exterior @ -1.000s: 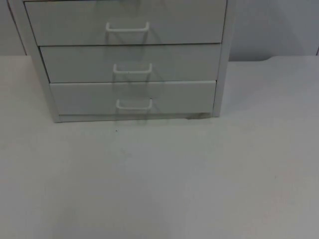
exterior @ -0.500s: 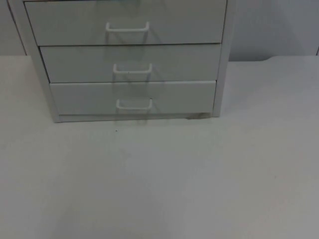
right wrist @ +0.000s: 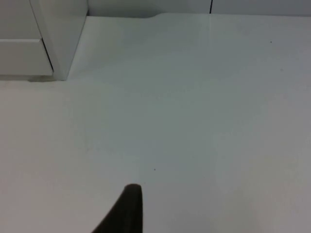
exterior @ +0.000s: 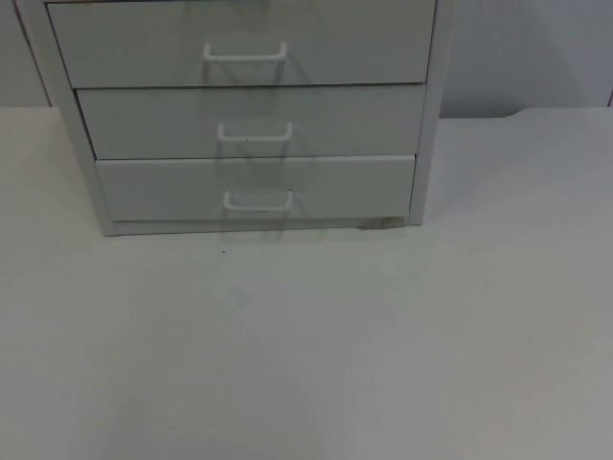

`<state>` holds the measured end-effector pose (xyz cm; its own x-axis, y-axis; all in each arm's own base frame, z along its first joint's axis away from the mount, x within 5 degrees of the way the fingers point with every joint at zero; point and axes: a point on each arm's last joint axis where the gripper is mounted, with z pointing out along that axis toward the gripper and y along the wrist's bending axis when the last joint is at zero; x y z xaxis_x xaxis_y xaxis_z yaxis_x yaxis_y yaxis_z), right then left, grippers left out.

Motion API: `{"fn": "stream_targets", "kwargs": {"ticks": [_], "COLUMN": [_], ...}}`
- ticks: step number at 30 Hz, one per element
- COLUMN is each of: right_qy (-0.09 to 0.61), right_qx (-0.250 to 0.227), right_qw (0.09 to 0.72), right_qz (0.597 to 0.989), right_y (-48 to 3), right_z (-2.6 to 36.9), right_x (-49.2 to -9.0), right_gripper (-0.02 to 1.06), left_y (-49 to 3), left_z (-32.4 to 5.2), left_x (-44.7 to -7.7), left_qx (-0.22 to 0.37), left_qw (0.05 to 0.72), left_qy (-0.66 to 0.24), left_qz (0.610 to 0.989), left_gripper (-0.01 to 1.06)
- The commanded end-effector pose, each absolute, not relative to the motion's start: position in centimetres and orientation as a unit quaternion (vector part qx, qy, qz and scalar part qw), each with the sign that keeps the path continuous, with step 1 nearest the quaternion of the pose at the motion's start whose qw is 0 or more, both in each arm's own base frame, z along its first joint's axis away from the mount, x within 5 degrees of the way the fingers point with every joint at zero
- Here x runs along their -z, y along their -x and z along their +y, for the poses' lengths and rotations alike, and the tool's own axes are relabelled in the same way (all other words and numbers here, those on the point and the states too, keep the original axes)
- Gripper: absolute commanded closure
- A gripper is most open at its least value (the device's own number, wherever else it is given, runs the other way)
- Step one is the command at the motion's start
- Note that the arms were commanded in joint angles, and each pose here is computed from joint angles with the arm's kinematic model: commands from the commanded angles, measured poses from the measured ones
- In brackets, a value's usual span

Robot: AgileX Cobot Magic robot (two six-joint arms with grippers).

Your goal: Open the drawer with the left hand, place the block into the drawer with the right hand, then close the drawer with the left hand.

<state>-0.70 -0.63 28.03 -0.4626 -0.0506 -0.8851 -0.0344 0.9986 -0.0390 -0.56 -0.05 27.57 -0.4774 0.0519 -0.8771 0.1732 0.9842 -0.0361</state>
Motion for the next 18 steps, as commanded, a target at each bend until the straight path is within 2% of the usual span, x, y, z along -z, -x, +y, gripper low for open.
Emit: {"fn": "stream_targets", "kwargs": {"ticks": [1,18], "right_qy": [0.028,-0.010], "right_qx": [0.010,0.032], "right_qw": [0.522,0.522], "right_qz": [0.853,0.852], "right_y": [0.69,0.76], "right_z": [-0.62,-0.52], "right_x": [-28.02,-28.08], "right_gripper": [-0.01,-0.01], "left_y": [0.51,0.51], "left_z": [-0.05,-0.05], "left_x": [-27.49,-27.49], "left_qx": [0.059,0.059], "left_qw": [0.510,0.510], "left_qy": [-0.065,-0.065], "left_qz": [0.855,0.855], "left_gripper": [0.00,0.00]}}
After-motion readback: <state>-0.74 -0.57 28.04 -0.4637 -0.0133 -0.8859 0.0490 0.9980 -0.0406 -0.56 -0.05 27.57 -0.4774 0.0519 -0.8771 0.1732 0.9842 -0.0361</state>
